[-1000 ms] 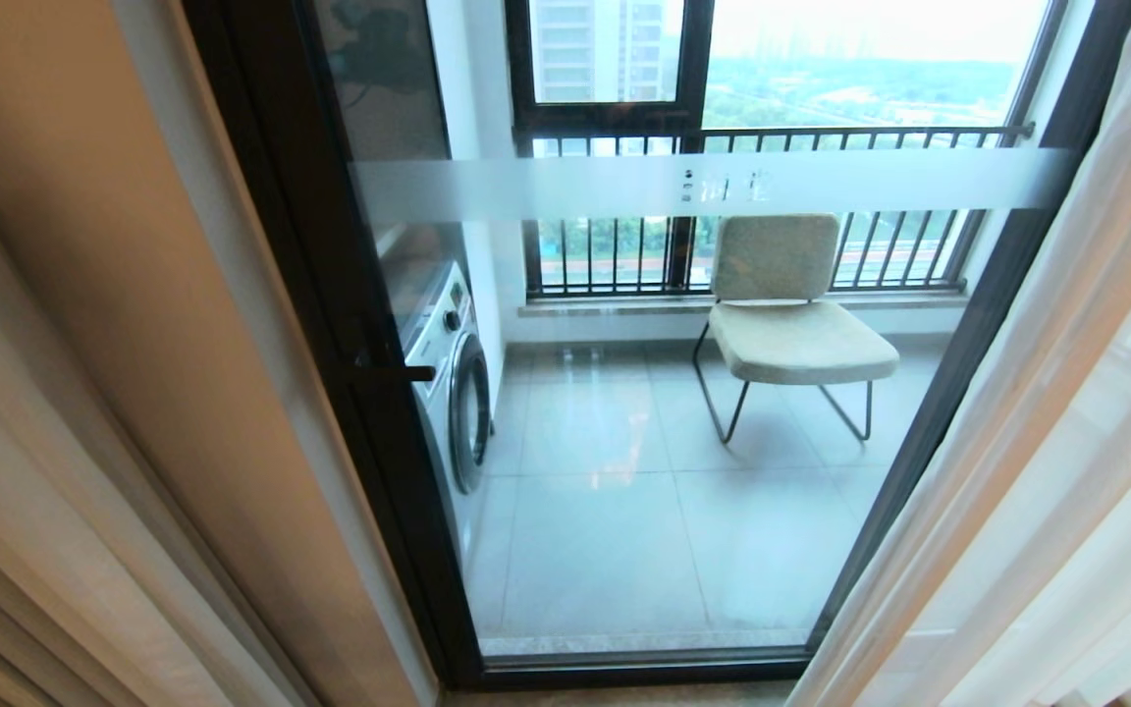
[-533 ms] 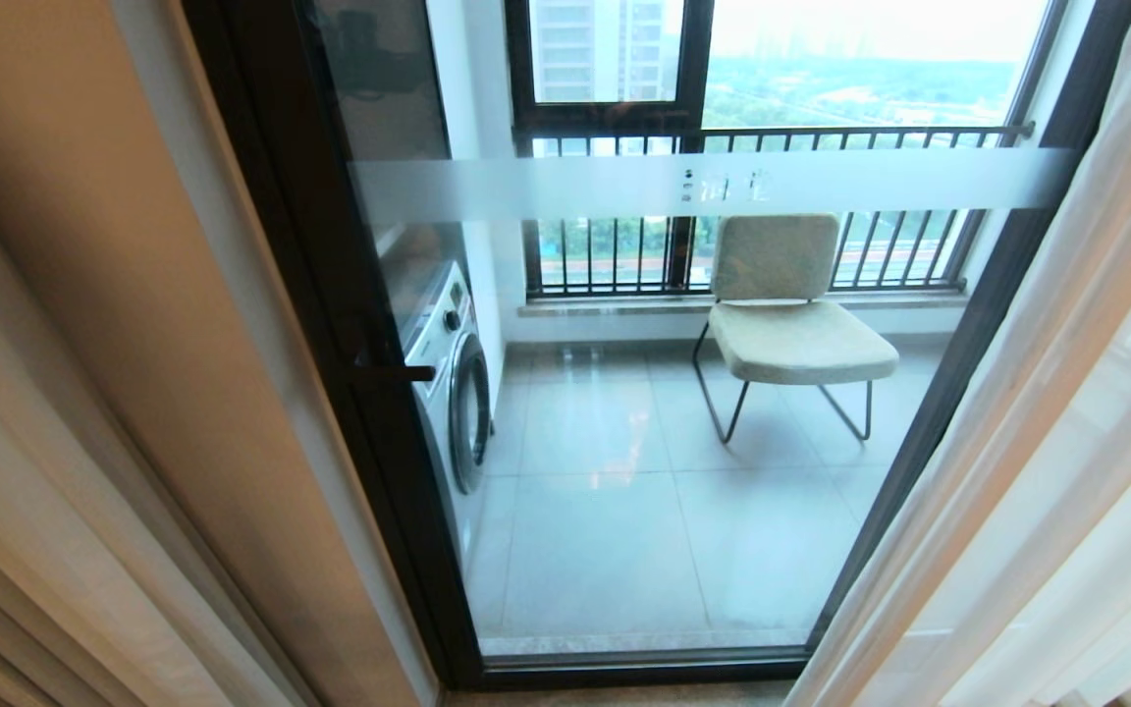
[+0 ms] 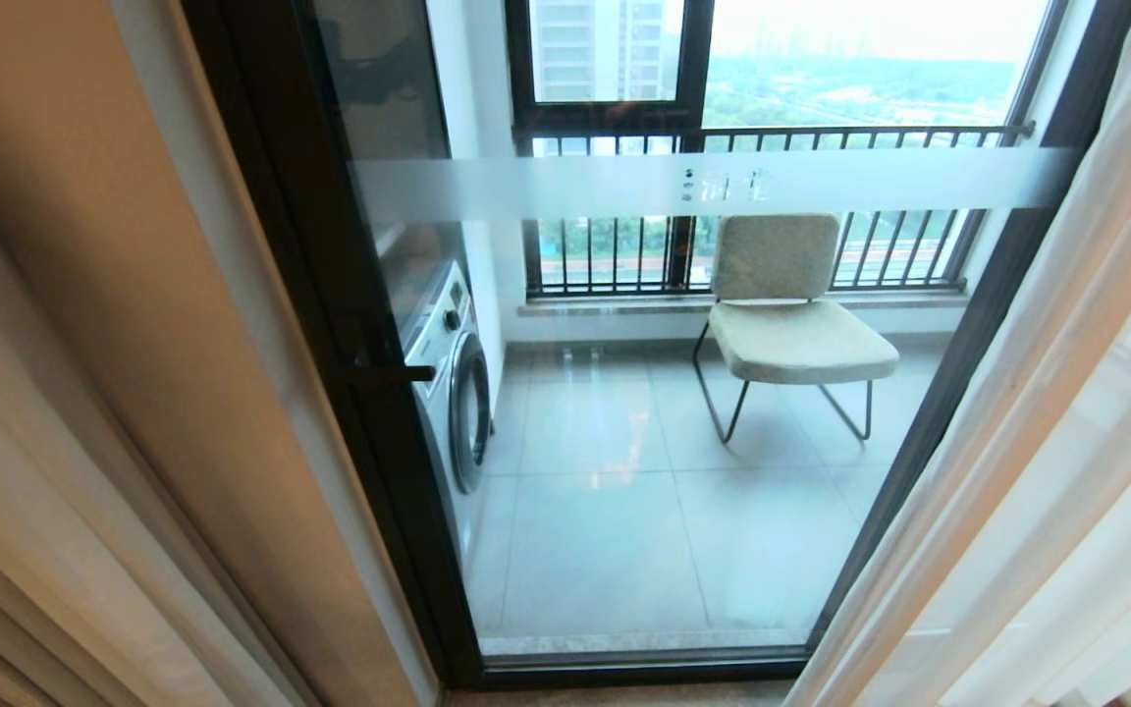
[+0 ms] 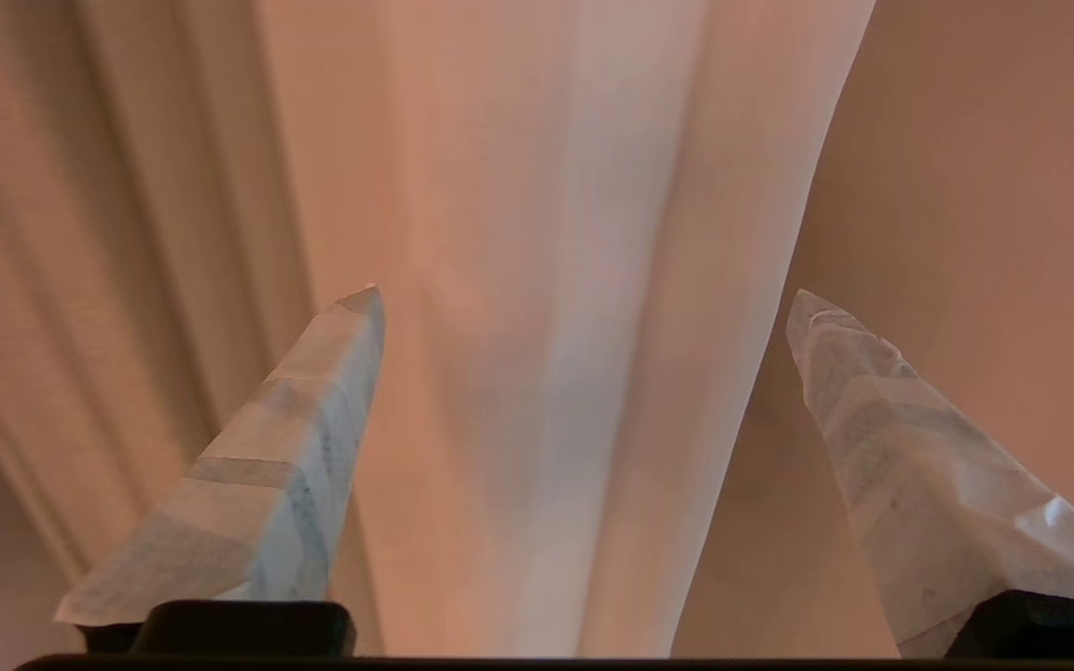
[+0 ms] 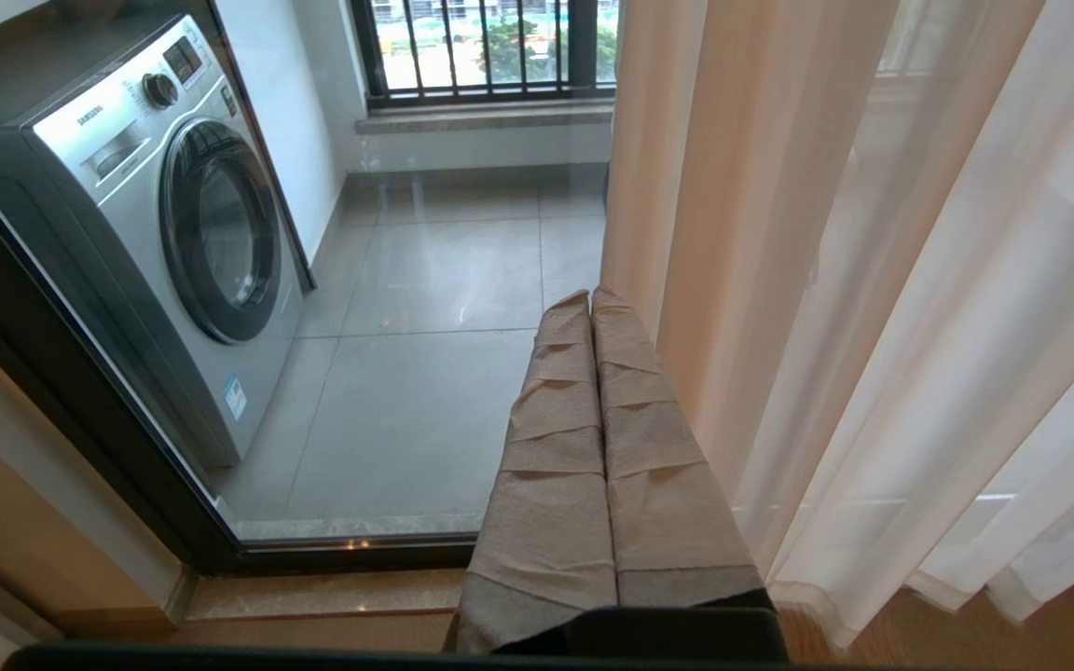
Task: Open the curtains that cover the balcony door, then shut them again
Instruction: Close the inner curtains on both sides
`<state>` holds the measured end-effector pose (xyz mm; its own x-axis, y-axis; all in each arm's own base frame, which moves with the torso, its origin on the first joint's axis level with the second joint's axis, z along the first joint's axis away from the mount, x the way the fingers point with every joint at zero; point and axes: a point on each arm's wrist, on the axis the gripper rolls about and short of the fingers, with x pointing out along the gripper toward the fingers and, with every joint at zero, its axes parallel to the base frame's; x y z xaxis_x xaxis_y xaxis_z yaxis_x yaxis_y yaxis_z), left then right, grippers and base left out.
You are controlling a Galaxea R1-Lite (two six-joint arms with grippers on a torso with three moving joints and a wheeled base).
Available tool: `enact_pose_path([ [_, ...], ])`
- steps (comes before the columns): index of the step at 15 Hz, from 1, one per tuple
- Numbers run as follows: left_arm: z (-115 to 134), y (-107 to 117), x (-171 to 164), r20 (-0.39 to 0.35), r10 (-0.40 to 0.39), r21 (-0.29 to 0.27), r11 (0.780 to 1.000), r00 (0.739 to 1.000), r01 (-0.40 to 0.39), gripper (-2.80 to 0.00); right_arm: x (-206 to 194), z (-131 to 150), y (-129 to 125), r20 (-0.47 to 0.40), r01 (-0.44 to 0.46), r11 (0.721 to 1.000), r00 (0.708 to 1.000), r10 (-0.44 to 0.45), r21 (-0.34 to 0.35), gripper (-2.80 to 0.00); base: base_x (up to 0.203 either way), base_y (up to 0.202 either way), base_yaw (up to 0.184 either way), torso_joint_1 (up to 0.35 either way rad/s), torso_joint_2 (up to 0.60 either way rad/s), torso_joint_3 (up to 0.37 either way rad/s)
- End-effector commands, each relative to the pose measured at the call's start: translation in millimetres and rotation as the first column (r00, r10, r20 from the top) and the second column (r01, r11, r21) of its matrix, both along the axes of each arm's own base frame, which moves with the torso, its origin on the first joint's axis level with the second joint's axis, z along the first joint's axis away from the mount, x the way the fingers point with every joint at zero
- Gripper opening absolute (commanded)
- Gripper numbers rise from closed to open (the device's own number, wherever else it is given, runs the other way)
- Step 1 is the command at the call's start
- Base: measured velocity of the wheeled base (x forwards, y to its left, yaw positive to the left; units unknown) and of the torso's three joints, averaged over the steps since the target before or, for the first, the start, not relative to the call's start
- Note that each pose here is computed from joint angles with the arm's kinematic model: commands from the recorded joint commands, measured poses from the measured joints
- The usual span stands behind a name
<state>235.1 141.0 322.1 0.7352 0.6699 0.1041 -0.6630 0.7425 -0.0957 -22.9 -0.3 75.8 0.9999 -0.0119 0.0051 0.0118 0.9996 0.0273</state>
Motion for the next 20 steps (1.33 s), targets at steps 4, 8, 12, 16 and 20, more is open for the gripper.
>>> enact_pose_path([
  [4, -20, 29, 49, -0.026, -0.015, -0.023, 1.0, 1.0, 0.015, 0.0, 0, 0, 0, -0.001, 0.0, 1.0, 1.0, 0.0, 0.0, -2.8, 0.0, 0.0, 0.0, 0.0, 0.0, 0.0],
  [8, -25, 40, 69, -0.01, -0.017, -0.013, 1.0, 1.0, 0.017, 0.0, 0, 0, 0, -0.001, 0.0, 1.0, 1.0, 0.0, 0.0, -2.8, 0.0, 0.0, 0.0, 0.0, 0.0, 0.0],
  [12, -30, 45, 78, -0.015, -0.02, -0.016, 1.0, 1.0, 0.019, 0.0, 0, 0, 0, -0.001, 0.0, 1.0, 1.0, 0.0, 0.0, -2.8, 0.0, 0.0, 0.0, 0.0, 0.0, 0.0],
  [16, -33, 48, 84, -0.021, -0.031, -0.018, 0.999, 0.999, 0.031, 0.0, 0, 0, 0, -0.001, 0.0, 1.0, 1.0, 0.0, 0.0, -2.8, 0.0, 0.0, 0.0, 0.0, 0.0, 0.0],
  [20, -35, 48, 88, -0.02, -0.044, -0.016, 0.999, 0.999, 0.043, -2.8, 0, 0, 0, -0.001, 0.0, 1.0, 1.0, 0.0, 0.0, -2.8, 0.0, 0.0, 0.0, 0.0, 0.0, 0.0],
])
